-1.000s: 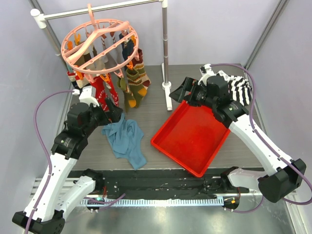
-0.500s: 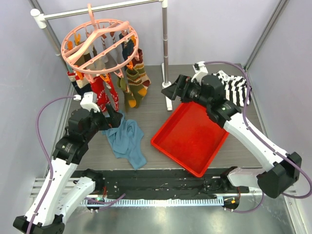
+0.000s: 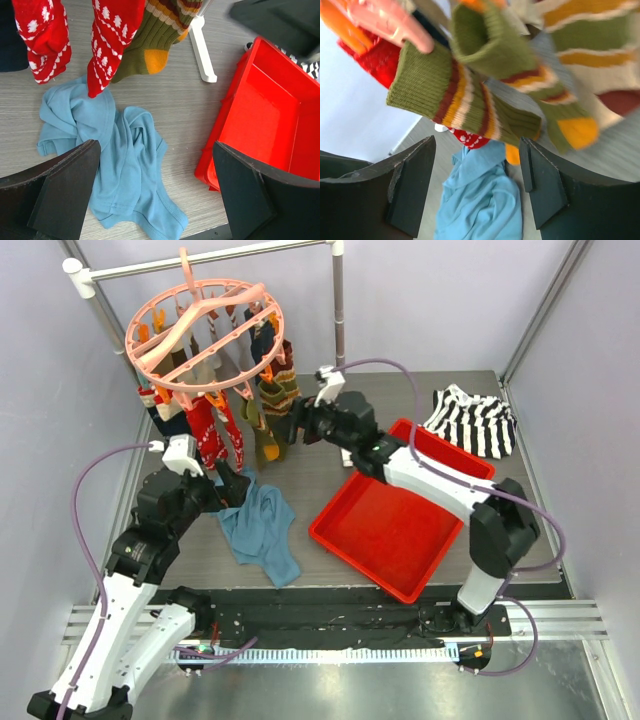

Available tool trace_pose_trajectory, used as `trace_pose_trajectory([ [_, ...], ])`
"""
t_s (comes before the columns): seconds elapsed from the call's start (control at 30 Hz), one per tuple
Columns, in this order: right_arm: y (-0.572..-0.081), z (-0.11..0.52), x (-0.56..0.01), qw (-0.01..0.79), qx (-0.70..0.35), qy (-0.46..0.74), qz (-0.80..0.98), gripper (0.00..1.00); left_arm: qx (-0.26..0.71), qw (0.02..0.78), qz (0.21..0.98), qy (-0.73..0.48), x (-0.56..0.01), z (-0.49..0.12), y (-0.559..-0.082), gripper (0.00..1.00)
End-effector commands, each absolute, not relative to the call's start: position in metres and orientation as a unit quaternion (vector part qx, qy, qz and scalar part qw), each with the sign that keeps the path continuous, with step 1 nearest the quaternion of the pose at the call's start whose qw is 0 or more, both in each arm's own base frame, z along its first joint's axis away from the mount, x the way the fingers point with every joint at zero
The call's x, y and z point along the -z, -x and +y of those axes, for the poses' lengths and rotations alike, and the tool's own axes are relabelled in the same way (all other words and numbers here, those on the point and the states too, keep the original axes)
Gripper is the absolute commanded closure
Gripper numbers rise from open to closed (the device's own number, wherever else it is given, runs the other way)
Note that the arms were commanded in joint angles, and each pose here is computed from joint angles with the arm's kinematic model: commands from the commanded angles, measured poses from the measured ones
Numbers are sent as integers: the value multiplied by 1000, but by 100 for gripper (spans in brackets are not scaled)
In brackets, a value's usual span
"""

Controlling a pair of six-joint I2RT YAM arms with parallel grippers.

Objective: Remove the socks clipped to the hanger

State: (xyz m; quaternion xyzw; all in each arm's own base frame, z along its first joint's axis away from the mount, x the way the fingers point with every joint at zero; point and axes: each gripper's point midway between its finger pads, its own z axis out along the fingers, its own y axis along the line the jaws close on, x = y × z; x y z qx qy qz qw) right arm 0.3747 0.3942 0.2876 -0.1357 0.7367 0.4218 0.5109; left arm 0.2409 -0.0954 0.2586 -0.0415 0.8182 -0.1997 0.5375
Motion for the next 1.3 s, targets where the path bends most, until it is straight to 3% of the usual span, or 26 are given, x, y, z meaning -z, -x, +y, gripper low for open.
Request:
trace_pose_trajectory([
  [0.0,-379,428,-320,584,-421,173,672,25,196,559,805,32,-273,-94,-244,0],
  [0.2,-392,447,-298,594,-398,166,679,28,200,564,800,30,-275,-95,-242,0],
  [0.3,-399,450,-293,598,-385,152,687,37,200,563,801,27,-275,-95,-243,0],
  [0.33,-399,451,-294,600,-386,150,685,49,201,563,801,28,-275,-96,-243,0],
  [0.4,-396,453,-295,602,-388,152,682,62,201,561,803,28,-274,-96,-243,0],
  [0.43,-394,455,-299,604,-392,155,676,81,201,561,802,27,-274,-96,-242,0],
  [0.47,-392,455,-299,604,-394,158,675,93,201,563,801,27,-275,-95,-243,0],
  [0.5,-390,455,-303,604,-397,156,673,99,201,563,801,26,-275,-96,-242,0],
  [0.97,-308,445,-378,587,-484,149,632,99,228,561,796,6,-278,-107,-242,0],
  [1.27,-266,448,-391,553,-538,155,617,99,262,562,785,6,-293,-124,-257,0],
])
